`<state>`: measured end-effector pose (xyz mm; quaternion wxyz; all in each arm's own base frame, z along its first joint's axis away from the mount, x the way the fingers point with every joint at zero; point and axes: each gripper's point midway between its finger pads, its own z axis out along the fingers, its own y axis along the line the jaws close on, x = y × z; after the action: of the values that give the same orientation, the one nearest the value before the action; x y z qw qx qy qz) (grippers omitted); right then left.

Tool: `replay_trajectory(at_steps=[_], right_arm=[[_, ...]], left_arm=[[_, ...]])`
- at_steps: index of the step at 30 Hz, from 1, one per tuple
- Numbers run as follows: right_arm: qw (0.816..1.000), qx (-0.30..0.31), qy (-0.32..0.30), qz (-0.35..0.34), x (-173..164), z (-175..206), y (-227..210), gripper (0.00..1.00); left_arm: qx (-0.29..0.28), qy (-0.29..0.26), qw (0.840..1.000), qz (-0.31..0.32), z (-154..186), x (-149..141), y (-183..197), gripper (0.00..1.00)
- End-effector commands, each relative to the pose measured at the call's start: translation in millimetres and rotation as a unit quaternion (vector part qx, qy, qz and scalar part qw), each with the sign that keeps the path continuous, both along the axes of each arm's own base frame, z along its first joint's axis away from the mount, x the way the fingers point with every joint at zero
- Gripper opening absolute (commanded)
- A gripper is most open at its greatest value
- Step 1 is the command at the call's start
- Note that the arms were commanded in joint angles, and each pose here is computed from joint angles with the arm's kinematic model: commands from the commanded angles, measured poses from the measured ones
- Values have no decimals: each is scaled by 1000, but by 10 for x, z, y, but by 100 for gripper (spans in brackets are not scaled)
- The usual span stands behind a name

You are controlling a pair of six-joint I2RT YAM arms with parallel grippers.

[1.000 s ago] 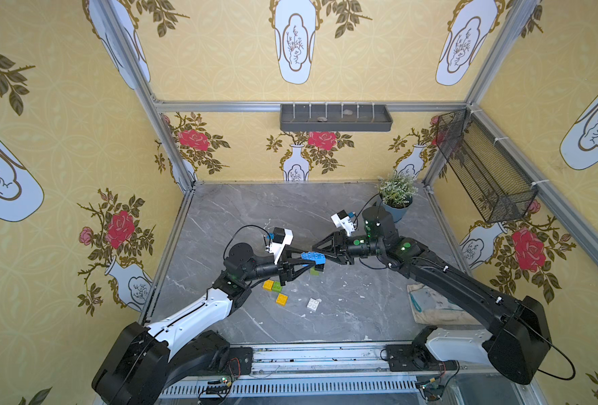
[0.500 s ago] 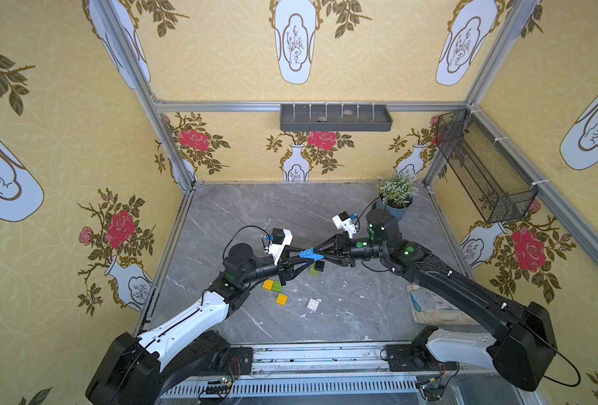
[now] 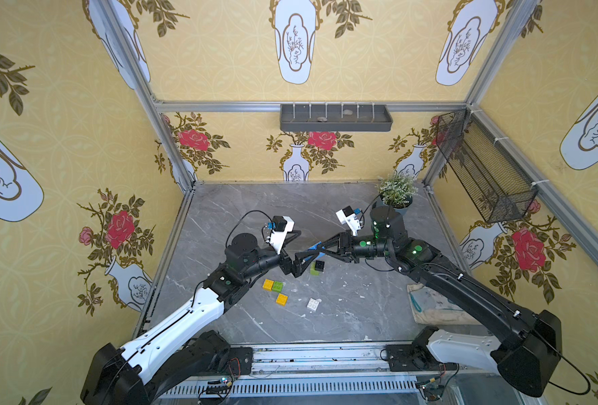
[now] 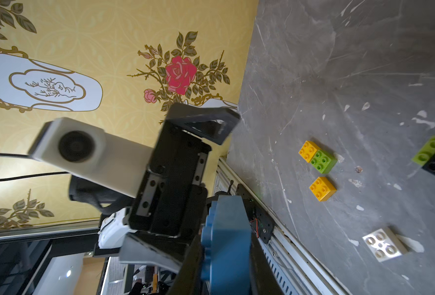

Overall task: Assemble the number 4 with lego
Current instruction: Adjust the lego brick.

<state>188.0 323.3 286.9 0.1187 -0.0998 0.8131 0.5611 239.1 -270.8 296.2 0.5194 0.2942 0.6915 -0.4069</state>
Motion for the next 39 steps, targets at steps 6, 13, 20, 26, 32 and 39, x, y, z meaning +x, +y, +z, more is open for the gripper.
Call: replay_trajectory(at_steps=[6,13,20,26,32,39], right_arm=[[998,-21,-52,-17,154,-158,-64,8],[998,5,-53,-31,210,-173,-65,7],[998,32,-42,-46,219,-236,-2,6],[998,39,-40,-34,164,-277,89,7],[998,41,-40,-21,119,-247,114,7],[998,44,-41,-13,80,-242,116,7]], left_arm=[[298,24,954,-33,-322,-161,400,100],[306,-96,947,-34,-515,-152,447,99],[309,-133,941,-46,-632,-75,206,99],[283,-144,945,-79,-552,-138,-18,90],[272,-126,946,-126,-586,-259,-117,76],[287,-97,942,-148,-718,-288,-145,54]])
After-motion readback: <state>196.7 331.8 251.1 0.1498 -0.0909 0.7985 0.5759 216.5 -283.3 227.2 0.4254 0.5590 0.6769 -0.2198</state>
